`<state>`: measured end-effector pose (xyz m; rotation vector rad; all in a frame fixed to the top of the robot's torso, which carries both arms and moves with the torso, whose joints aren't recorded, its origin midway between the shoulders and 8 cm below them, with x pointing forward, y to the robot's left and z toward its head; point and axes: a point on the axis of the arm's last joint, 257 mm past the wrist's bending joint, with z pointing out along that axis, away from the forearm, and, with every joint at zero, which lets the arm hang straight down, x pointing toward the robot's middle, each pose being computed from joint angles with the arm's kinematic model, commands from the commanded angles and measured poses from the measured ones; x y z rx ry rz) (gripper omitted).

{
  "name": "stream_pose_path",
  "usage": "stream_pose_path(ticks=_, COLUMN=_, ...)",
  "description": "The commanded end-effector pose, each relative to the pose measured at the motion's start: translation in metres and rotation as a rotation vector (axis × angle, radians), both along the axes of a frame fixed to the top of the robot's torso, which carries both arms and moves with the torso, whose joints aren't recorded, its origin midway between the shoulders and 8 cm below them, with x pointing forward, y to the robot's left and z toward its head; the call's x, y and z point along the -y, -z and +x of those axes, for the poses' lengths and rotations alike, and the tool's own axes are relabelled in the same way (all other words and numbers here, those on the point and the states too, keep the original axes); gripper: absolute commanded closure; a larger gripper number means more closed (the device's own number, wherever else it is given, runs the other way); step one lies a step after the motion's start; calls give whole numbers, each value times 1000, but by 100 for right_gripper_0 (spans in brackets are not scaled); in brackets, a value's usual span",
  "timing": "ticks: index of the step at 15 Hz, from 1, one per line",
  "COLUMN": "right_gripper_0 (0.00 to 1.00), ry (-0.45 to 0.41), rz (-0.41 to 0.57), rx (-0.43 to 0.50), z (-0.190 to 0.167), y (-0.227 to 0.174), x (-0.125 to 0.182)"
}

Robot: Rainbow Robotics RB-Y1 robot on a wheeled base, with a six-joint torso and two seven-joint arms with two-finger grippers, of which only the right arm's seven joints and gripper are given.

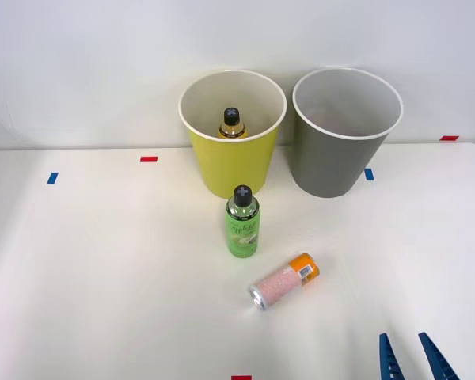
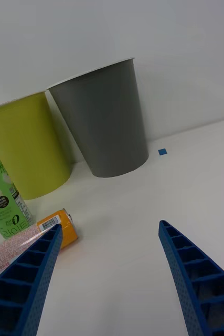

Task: Put cans in the gray bin, plastic bottles in the light green bin

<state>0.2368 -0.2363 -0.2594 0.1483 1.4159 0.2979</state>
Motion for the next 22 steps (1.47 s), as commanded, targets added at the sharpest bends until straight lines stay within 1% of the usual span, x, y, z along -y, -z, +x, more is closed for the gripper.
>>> stream_pose_path(ticks=1, right_gripper_0=38, ry=0, rz=0, rx=0, z=0, y=0, x=0)
stream_pose_path(ticks=22, right_gripper_0=38, ry=0, rz=0, rx=0, z=0, y=0, x=0)
